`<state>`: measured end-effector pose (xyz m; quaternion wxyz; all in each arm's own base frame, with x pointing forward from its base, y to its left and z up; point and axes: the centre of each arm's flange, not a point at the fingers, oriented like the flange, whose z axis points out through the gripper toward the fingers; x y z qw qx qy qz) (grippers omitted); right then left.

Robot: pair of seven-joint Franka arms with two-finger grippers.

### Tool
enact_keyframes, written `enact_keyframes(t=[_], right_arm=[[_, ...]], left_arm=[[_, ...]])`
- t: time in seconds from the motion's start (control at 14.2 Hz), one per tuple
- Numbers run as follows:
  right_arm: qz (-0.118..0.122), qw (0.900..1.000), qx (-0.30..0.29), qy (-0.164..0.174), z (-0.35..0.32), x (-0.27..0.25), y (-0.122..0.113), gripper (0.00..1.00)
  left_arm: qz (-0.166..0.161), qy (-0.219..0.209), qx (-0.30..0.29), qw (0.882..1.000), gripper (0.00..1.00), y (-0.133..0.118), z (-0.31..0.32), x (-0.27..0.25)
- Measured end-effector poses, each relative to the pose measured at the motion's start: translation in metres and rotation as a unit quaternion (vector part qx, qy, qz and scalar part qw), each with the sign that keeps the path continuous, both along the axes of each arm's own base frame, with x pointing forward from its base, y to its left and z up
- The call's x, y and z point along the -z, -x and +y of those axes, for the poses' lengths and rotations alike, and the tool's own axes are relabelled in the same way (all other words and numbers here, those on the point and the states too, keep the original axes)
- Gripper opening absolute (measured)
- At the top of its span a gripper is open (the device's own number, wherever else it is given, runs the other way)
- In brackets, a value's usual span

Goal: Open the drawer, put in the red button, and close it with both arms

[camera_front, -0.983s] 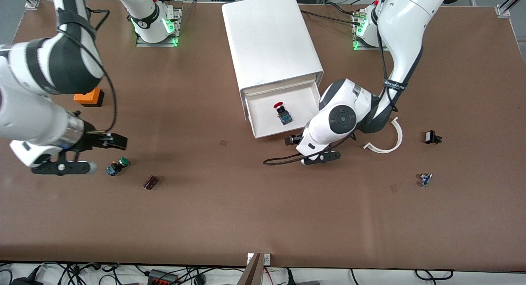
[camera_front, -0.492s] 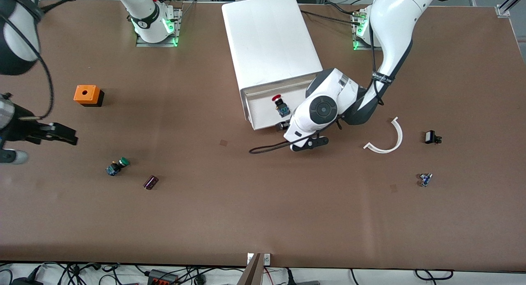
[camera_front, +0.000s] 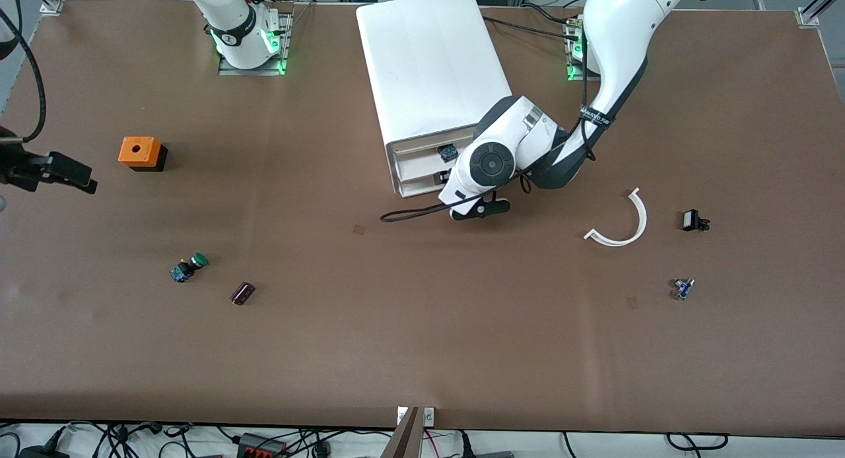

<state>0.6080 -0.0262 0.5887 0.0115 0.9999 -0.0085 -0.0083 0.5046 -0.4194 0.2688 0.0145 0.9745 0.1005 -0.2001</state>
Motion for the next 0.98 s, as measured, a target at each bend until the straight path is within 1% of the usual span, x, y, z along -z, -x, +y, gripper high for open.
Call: enact_keyframes(t=[0.14, 0.63, 0.84, 0.98], right_arm=[[0.004, 1.0, -0.001, 0.0, 0.001, 0.003, 0.01, 1.0], [-0.014, 1.0, -0.003, -0.001, 0.004, 0.015, 0.044, 1.0], [-0.011, 1.0, -0.004, -0.001, 0.004, 0.02, 0.053, 1.0], [-0.01, 1.0, -0.004, -0.001, 0.005, 0.022, 0.054, 1.0]], left_arm=[[0.003, -0.002, -0.002, 1.0, 1.0, 0.007, -0.006, -0.001], [0.01, -0.008, 0.003, 1.0, 1.0, 0.022, -0.018, 0.004], [0.01, -0.011, 0.0, 1.0, 1.0, 0.024, -0.019, 0.004], [0.01, -0.011, 0.0, 1.0, 1.0, 0.023, -0.019, 0.004]])
